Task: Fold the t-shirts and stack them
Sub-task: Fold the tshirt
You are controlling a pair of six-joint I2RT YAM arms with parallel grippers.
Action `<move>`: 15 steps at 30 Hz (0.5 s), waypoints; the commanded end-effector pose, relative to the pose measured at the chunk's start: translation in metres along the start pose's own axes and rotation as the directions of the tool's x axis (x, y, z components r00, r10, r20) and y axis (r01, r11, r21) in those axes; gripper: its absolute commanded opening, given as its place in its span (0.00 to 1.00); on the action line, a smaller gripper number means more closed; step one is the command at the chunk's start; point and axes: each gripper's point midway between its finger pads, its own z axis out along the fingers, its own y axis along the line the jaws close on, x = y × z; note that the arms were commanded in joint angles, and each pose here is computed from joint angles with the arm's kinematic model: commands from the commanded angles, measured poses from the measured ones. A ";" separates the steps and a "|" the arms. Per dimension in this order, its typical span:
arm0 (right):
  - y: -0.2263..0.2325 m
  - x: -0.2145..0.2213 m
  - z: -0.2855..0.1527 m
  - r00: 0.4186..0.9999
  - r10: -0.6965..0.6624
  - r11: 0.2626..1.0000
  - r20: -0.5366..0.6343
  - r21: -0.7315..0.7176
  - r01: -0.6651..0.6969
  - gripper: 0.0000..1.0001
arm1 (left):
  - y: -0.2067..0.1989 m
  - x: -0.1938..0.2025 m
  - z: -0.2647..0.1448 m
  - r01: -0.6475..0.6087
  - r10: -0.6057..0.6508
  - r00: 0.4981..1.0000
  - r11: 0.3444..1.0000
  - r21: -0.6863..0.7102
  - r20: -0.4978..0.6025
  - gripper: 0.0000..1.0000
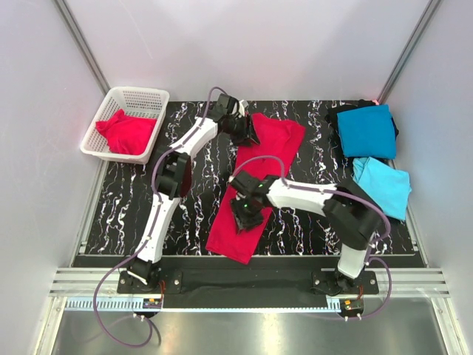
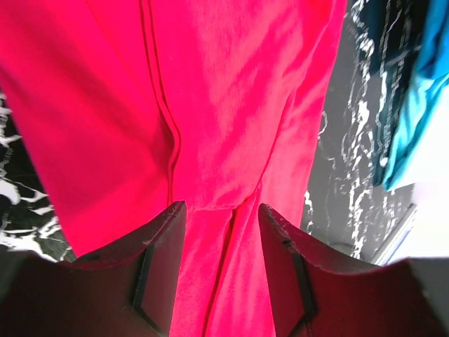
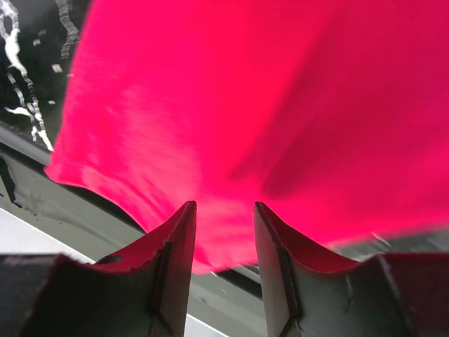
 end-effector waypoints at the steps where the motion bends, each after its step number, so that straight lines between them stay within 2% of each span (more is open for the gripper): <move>1: 0.038 -0.013 0.006 0.999 -0.035 0.998 0.036 -0.060 0.037 0.45 | -0.027 -0.023 -0.019 -0.027 0.021 0.998 0.995 0.097 0.064 0.50; 11: 0.028 -0.003 0.024 1.000 0.016 1.000 0.005 -0.004 -0.016 0.44 | 0.004 0.009 0.002 0.036 -0.034 0.999 0.998 0.044 -0.032 0.50; 15: 0.024 0.000 0.028 0.999 0.034 0.999 0.002 0.015 -0.034 0.44 | 0.006 0.025 0.013 0.024 -0.023 0.998 1.000 0.018 -0.062 0.50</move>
